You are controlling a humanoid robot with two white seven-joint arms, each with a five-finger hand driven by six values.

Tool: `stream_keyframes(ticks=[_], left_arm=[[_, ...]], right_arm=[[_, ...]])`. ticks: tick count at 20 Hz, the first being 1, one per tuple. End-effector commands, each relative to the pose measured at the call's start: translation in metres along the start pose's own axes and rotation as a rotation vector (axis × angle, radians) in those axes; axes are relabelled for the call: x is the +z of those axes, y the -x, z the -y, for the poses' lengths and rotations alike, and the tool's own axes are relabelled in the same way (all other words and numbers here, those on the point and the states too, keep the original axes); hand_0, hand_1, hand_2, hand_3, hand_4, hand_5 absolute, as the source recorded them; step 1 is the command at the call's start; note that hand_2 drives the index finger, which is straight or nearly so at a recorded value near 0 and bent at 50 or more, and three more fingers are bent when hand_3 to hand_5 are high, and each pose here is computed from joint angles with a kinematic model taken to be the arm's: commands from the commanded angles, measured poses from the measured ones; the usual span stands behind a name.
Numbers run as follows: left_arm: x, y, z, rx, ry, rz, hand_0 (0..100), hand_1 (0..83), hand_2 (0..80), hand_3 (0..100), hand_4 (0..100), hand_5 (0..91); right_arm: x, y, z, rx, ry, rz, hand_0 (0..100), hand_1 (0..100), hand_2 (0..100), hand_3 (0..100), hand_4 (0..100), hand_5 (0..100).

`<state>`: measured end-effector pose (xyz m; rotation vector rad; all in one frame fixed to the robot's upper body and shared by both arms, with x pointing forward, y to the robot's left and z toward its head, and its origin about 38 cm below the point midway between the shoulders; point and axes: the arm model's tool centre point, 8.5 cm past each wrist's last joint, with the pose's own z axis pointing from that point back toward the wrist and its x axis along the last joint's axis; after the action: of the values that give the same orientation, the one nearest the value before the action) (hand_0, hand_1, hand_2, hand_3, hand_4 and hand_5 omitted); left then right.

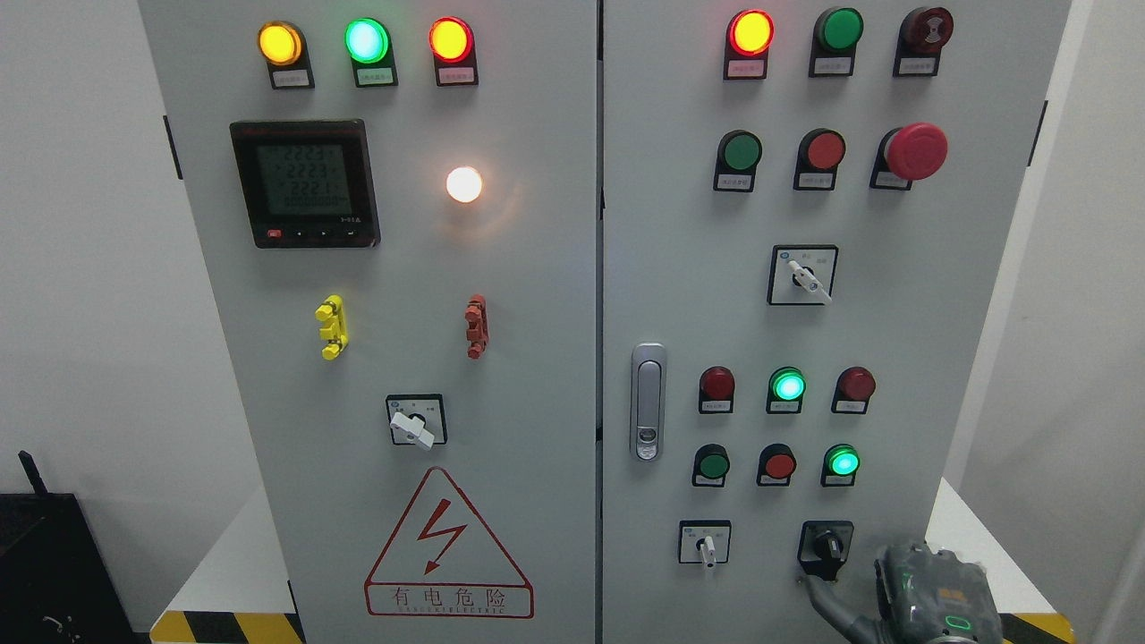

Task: Flip black knob to close circuit
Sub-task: 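Grip the black knob with the right hand and twist it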

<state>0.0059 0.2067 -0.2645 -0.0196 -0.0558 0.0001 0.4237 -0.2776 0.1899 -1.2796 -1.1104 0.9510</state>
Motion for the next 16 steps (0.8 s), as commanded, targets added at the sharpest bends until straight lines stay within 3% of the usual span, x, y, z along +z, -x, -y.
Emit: stream_keyframes(ticks=[1, 16], left_arm=[[0.000, 0.010, 0.000, 0.022, -0.001, 0.000, 0, 0.0, 0.0, 5, 3, 0.0], [0.000, 0.010, -0.001, 0.022, -0.003, -0.002, 0, 0.0, 0.0, 5, 3, 0.0]], right_arm=[[-0.006, 0.005, -0.006, 0.004, -0.021, -0.017, 0, 0, 90, 100, 80, 85], [-0.008, 0.028, -0.003, -0.052, -0.020, -0.067, 0, 0, 90, 100, 81, 86]])
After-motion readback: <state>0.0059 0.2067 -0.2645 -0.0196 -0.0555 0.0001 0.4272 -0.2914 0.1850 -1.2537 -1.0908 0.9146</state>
